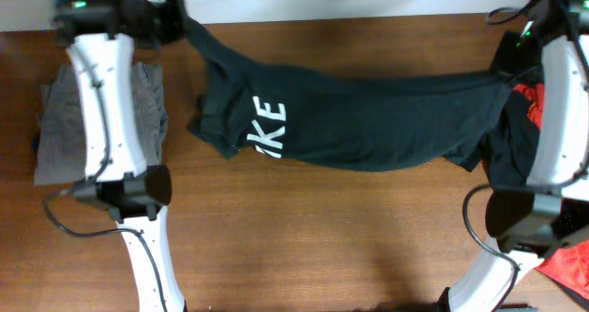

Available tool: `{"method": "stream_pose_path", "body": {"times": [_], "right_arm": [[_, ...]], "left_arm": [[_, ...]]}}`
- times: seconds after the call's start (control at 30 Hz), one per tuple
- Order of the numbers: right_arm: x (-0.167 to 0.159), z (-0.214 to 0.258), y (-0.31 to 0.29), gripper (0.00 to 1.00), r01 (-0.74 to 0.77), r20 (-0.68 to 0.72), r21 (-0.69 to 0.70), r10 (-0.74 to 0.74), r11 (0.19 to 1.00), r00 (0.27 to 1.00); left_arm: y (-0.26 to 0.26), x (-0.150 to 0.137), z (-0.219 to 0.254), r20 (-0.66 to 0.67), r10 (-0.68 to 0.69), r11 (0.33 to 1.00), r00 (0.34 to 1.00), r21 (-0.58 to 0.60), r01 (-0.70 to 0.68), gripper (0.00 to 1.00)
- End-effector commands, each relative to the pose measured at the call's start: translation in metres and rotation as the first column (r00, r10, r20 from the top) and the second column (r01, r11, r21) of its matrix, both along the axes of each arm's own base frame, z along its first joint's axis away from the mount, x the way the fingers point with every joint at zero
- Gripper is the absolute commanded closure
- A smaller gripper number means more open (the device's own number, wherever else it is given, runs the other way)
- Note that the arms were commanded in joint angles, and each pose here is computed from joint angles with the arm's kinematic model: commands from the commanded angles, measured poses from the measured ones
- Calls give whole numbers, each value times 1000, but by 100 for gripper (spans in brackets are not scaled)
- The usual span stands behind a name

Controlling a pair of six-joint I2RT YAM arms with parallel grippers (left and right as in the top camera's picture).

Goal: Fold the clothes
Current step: 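Lift the sweatshirt high with both grippers and shake it out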

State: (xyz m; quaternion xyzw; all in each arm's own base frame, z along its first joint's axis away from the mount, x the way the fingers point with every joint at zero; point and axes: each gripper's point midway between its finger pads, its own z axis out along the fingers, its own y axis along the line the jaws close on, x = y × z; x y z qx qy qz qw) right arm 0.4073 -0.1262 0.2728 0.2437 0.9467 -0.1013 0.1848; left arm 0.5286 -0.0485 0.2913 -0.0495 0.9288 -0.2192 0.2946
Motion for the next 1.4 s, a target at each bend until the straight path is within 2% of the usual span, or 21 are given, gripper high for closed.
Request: {"method": "stream_pose_path", "body": {"times": [0.0,0.33,0.53,0.7,0.87,1.0,1.1,1.2,1.37], "right_arm": [[-26,86,2,96,3,225,-53,9,999,974],[-67,172,12,96,8,453,-123,48,992,890],[-97,204,19,96,6,530,-164,83,986,844],[-118,223,32,96,-41,576,-181,140,983,806],[-137,230,41,96,-66,594,-181,162,981,788],[-135,226,41,96,-73,578,-184,168,980,799],[-119,214,38,96,-86,544,-168,165,982,823],[-94,195,42,96,-147,500,-126,191,981,845],[-48,145,40,96,-223,372,-59,229,973,900]], "left_arm": [[33,-17,58,147,47,999,988,10,-49,100],[84,-86,170,391,152,985,908,19,-173,100],[87,-140,216,502,133,971,854,105,-213,100],[102,-182,221,488,221,924,844,173,-342,100],[100,-201,229,506,232,914,831,180,-364,100],[108,-204,231,511,258,893,820,198,-405,100],[111,-195,218,466,267,894,844,208,-398,100],[113,-178,192,380,270,902,885,222,-370,100],[104,-133,135,218,212,928,953,261,-266,100]]}}
